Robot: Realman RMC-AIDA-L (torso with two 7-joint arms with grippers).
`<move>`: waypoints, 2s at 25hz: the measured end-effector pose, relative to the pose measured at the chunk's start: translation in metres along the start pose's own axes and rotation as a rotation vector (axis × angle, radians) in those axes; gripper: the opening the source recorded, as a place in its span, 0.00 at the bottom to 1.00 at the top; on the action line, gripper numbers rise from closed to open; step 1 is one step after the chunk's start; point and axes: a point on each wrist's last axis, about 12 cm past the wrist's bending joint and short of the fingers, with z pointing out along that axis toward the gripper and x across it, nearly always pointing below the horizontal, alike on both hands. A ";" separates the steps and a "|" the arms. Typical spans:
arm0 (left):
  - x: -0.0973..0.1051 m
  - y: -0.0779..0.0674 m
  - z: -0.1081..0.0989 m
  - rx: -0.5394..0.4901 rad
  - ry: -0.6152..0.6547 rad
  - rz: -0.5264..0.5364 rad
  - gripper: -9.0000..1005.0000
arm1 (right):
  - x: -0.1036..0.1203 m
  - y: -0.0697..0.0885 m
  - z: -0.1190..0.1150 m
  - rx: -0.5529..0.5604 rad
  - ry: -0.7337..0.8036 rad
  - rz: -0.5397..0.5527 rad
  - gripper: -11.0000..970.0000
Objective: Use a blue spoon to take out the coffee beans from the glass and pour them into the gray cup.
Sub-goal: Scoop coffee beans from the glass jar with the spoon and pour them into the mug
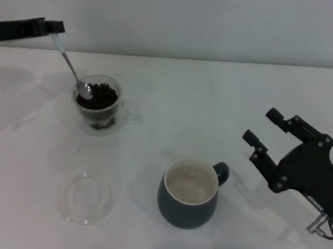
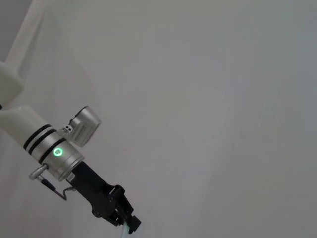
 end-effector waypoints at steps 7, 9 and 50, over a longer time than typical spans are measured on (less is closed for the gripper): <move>0.006 -0.004 0.007 -0.009 0.005 0.000 0.14 | 0.001 -0.001 0.001 0.005 0.009 0.001 0.52; 0.010 -0.006 0.010 -0.006 0.011 -0.007 0.14 | 0.001 -0.001 0.001 0.006 0.009 0.001 0.52; 0.085 0.031 -0.037 0.039 -0.211 -0.618 0.14 | 0.004 -0.002 0.004 0.003 0.033 -0.001 0.52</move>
